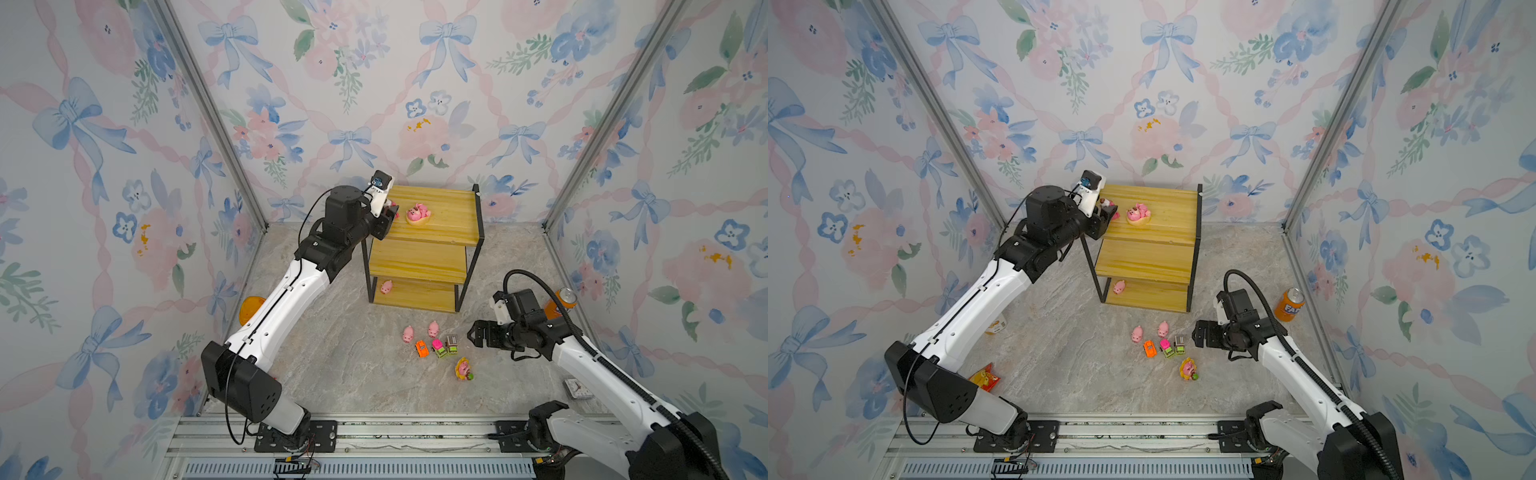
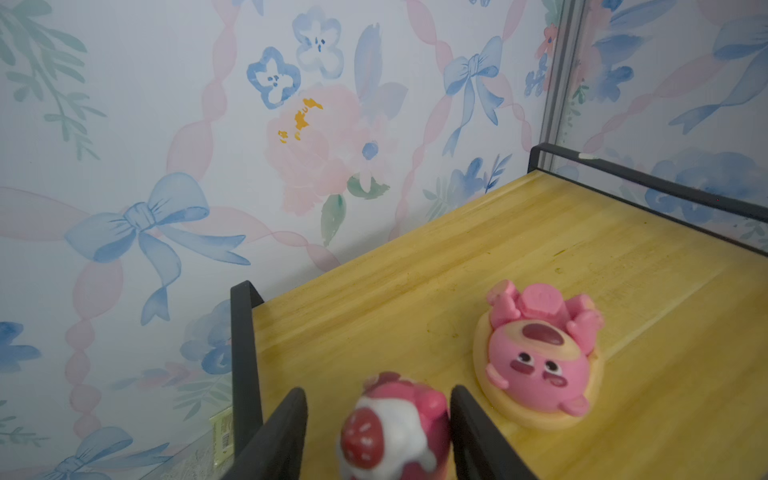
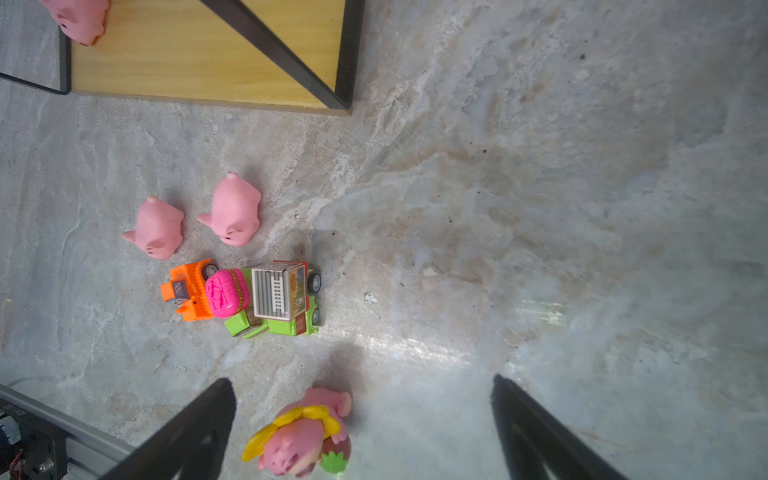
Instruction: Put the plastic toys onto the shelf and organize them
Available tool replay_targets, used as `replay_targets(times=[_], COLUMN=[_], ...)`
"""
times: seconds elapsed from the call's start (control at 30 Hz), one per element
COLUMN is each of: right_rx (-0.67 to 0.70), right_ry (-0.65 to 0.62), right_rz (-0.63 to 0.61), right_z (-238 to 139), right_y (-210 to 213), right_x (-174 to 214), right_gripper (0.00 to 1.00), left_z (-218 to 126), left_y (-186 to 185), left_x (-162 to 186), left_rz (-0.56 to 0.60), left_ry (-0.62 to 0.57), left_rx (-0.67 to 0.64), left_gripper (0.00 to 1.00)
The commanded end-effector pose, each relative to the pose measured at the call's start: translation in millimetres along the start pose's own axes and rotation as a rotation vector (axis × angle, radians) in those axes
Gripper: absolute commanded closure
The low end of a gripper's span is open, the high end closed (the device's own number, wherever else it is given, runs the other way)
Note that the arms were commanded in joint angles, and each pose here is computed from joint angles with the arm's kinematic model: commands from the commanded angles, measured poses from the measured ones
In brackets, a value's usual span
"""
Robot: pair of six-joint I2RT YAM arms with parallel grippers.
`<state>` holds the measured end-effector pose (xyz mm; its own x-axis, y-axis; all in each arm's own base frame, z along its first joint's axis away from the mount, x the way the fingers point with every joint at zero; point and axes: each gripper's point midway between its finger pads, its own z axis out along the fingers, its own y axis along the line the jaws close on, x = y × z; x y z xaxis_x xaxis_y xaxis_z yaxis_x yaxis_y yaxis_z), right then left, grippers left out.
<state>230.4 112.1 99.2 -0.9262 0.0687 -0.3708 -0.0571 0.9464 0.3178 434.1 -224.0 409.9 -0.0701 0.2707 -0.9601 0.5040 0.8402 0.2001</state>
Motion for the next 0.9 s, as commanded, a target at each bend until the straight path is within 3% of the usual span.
replay_targets(times=[0.0, 0.63, 0.87], right_rx=[0.004, 0.011, 0.008], right_ry=[0.006, 0.006, 0.002], right_rz=[-0.006, 0.001, 0.001], right_z=[1, 1, 0], right_y=[-2, -3, -3], right_x=[3, 3, 3], right_gripper=[0.02, 0.02, 0.02], left_z=[-10, -12, -10], left_y=[4, -7, -3], left_x=[-10, -7, -6], left_rz=[0.031, 0.062, 0.049], left_ry=[-0.040, -0.058, -0.057], left_rx=[0.001, 0.115, 0.118], left_gripper=[0.47, 0.54, 0.48])
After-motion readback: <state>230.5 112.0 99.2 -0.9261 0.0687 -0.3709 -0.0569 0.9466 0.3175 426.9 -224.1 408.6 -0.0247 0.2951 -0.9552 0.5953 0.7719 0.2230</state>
